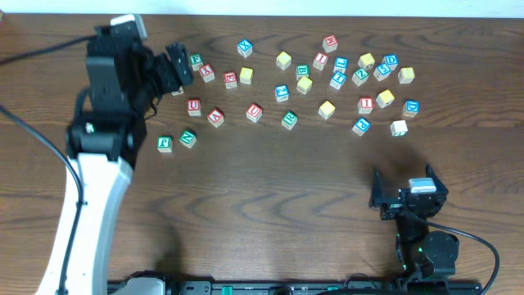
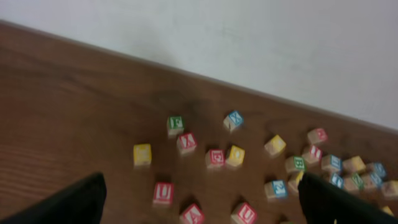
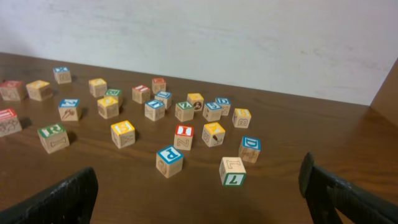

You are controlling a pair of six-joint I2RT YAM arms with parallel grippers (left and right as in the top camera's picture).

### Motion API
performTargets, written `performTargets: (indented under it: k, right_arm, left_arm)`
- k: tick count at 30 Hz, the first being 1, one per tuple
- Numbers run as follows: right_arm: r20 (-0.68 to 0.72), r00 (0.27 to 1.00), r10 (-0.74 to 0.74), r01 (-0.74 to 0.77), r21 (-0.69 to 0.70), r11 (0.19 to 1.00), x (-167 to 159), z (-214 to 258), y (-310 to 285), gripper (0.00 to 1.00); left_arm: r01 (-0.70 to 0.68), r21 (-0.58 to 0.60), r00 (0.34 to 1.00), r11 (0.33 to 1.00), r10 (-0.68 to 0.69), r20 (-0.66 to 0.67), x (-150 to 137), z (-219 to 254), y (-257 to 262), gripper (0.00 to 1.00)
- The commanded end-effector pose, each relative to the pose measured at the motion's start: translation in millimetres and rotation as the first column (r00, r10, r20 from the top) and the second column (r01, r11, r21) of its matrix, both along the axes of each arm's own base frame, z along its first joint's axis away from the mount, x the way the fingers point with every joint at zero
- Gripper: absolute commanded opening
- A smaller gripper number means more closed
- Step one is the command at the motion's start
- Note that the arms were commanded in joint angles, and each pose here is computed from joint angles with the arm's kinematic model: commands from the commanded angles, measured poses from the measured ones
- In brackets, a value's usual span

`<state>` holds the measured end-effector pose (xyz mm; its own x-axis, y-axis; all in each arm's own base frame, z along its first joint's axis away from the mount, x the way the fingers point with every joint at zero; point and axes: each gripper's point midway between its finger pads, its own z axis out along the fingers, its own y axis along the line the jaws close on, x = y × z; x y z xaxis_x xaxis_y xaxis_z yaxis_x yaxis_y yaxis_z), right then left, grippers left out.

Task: Spell out AI2
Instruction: 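Reach the left gripper forward over the red-lettered A block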

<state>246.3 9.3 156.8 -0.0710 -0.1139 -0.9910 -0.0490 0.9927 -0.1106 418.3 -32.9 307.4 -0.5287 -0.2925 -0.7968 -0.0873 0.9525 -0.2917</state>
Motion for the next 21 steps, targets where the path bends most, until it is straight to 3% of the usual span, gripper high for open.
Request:
performTargets:
  k: [1,10,21]
  right_arm:
    - [-0.001,1.000,-0.010,0.010,0.014,1.000,-0.3,-0.6,-1.9,0.99]
    - [-0.001,1.000,-0.010,0.010,0.014,1.000,-0.3,-0.6,-1.9,0.99]
    - [-0.001,1.000,-0.010,0.010,0.014,1.000,-0.3,-0.6,-1.9,0.99]
  left_arm:
    - [-0.006,0.036,1.000,0.999,0.006,0.002,18.5,31.3,4.4,0.97]
    - [-0.178,-0.119,0.976,0.977,0.160,-0.148,44.1,25.5,8.4,0.97]
    - [-0.217,-0.115,0.891,0.970,0.148,-0.429,53.9,-66.0,-0.8,0.97]
